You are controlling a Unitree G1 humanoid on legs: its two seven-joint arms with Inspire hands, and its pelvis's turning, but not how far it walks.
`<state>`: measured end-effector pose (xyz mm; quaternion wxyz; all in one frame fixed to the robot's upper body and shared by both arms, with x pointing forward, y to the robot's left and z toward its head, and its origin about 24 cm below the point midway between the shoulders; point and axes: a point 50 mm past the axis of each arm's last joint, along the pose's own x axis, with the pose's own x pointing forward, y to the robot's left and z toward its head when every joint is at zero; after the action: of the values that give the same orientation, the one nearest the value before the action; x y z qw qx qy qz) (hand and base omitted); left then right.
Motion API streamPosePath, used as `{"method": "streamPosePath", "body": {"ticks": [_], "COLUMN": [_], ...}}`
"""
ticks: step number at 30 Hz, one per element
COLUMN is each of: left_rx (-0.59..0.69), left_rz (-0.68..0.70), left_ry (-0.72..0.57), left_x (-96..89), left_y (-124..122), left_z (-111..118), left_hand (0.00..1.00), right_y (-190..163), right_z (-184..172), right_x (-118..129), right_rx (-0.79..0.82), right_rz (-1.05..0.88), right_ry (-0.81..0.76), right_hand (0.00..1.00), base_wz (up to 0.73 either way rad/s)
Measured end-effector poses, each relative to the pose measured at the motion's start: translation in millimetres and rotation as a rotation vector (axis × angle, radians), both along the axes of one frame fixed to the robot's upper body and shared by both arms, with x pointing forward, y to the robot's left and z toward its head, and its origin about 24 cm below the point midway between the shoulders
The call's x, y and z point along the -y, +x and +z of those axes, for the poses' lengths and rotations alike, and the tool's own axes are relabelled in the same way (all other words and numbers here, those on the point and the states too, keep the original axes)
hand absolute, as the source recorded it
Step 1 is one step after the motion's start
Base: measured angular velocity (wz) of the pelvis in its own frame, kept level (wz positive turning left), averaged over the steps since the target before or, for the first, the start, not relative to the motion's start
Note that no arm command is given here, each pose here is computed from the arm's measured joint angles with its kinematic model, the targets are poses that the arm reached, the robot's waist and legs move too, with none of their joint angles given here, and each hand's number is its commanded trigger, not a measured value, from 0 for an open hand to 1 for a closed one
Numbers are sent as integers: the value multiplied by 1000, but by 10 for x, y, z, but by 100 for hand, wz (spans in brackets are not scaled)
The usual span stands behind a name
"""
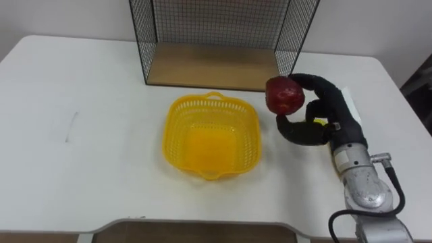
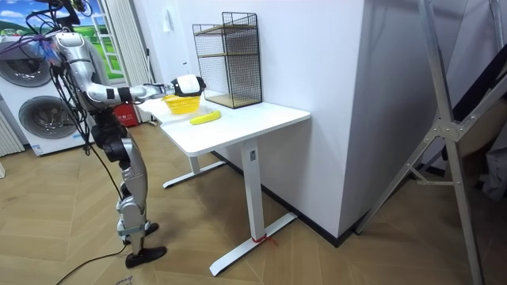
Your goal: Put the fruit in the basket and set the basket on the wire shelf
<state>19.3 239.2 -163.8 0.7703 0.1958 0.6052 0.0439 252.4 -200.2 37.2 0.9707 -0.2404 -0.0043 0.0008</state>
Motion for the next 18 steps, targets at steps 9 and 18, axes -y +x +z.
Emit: {"method": "streamPosePath", "body": {"ticks": [9, 18], "left_rx": [24, 21], "left_rz": [-7, -8], "left_ry": [-1, 3], "left_x": [3, -11], "left_y": [105, 100], "left_z": [4, 7], "left_hand": [0, 0], "right_y": [10, 4], "right_z": [124, 133], "right_x": [-127, -200], "right_rx": [46, 44], "right_rz": [87, 132], "right_ry": [-168, -195], "right_hand": [100, 100], "base_wz": [0, 0]}}
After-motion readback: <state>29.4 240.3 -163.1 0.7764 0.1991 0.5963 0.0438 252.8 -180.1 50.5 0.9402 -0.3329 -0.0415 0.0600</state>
